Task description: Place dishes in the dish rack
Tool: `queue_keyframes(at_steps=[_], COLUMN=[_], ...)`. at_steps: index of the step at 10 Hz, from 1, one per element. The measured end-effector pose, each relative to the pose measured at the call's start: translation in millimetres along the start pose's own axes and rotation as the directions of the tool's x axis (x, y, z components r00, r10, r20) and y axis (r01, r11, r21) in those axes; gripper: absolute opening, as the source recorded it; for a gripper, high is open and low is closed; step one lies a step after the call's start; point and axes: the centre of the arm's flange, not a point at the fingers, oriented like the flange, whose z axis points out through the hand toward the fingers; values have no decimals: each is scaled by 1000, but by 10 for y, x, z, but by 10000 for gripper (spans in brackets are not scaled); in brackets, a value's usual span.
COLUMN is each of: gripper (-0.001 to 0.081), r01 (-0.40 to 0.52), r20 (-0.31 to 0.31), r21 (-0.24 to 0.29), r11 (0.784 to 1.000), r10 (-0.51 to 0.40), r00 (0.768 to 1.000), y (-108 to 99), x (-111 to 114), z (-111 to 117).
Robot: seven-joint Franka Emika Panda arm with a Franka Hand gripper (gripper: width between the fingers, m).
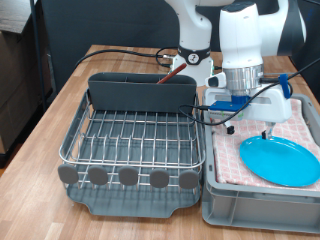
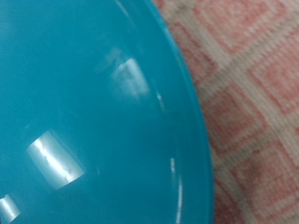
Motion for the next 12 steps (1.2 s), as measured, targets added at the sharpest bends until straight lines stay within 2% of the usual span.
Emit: queue_keyframes(at_steps=[9, 10, 11, 12], gripper=[803, 671, 671, 489], r01=[6, 7, 8, 8], r20=[18, 19, 19, 18], r21=[13, 15, 16, 16], r11=[1000, 1000, 1000, 1000], r10=[-6, -7, -8, -8], r00=[1000, 1000, 1000, 1000], y=[-200, -214, -223, -225], x=[-69, -75, -76, -74], z=[128, 131, 133, 133])
